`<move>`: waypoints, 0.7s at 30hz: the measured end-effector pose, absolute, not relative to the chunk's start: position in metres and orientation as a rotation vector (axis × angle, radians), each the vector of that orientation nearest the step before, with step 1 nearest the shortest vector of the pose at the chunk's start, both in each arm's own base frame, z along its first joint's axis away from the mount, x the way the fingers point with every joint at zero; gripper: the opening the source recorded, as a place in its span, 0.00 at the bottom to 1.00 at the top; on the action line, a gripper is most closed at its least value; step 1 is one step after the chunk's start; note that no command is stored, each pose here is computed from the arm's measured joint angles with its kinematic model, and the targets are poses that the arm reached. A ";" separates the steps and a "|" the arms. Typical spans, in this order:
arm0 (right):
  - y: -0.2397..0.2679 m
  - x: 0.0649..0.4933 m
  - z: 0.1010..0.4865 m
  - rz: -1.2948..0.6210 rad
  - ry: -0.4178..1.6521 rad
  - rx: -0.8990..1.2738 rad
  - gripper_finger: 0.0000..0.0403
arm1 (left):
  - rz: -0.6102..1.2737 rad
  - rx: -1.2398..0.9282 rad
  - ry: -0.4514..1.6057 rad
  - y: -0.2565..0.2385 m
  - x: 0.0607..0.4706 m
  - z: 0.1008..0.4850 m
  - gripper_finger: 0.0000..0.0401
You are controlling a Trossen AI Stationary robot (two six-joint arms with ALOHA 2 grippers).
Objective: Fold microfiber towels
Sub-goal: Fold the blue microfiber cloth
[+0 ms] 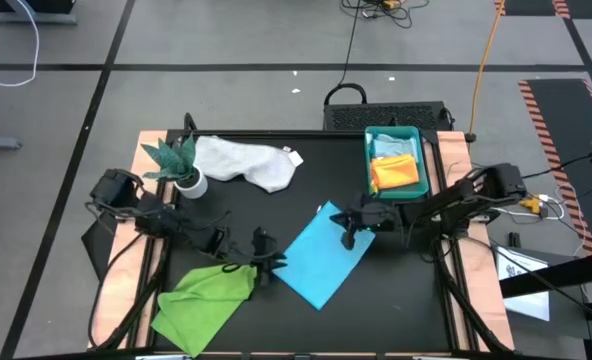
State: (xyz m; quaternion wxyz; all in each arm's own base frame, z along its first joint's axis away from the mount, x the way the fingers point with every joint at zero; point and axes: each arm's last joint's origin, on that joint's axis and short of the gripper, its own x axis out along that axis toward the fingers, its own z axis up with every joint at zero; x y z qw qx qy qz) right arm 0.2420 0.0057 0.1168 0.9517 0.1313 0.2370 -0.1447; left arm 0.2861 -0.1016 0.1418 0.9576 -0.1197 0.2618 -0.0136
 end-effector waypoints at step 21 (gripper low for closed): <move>-0.034 0.344 0.107 -0.292 0.576 0.194 0.00 | 0.038 -0.229 0.518 -0.092 0.292 0.135 0.24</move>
